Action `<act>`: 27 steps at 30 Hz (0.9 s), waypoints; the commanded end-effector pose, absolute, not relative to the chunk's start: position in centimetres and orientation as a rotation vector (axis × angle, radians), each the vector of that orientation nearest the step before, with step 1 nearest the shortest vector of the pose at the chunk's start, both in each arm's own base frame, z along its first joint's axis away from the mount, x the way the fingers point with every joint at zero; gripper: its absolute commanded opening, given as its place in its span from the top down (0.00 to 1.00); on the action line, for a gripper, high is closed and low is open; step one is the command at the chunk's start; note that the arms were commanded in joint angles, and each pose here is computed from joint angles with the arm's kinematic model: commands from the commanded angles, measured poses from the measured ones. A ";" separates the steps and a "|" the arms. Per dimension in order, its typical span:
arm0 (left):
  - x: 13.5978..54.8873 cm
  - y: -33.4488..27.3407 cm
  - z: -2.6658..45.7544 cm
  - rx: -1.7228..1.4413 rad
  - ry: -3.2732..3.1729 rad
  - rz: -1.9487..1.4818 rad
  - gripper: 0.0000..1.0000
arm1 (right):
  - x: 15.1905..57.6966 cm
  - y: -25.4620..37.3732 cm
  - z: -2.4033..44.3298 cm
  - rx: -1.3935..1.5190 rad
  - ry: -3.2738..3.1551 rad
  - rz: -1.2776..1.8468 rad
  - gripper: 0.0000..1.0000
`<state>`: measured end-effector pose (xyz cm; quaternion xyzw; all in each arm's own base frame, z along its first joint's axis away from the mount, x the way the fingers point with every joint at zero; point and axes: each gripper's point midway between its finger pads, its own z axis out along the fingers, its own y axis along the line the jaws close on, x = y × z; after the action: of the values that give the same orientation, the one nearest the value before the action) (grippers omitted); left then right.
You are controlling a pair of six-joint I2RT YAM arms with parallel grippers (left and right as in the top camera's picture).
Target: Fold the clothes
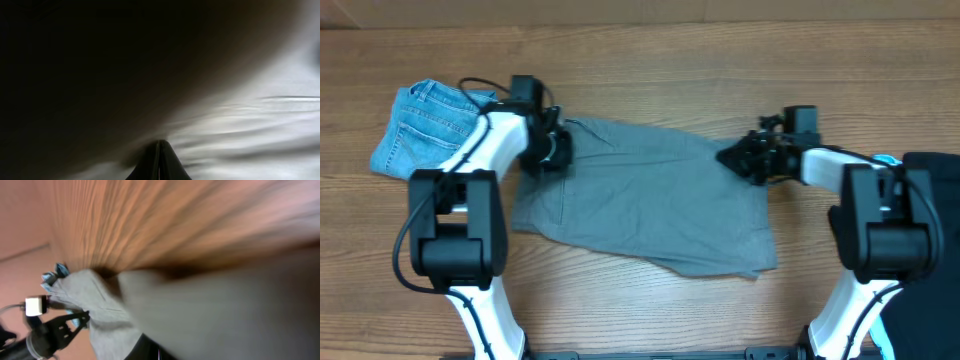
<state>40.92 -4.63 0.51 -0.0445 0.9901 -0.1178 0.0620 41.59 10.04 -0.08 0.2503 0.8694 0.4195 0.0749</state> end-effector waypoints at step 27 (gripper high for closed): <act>27.6 -13.1 2.2 0.055 3.082 -0.544 0.92 | 25.1 27.1 3.6 0.105 3.115 0.977 0.94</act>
<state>29.19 -13.53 4.14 0.0442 0.9821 -0.1811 0.0268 25.97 26.07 6.85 0.0058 0.9426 0.3322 -0.0317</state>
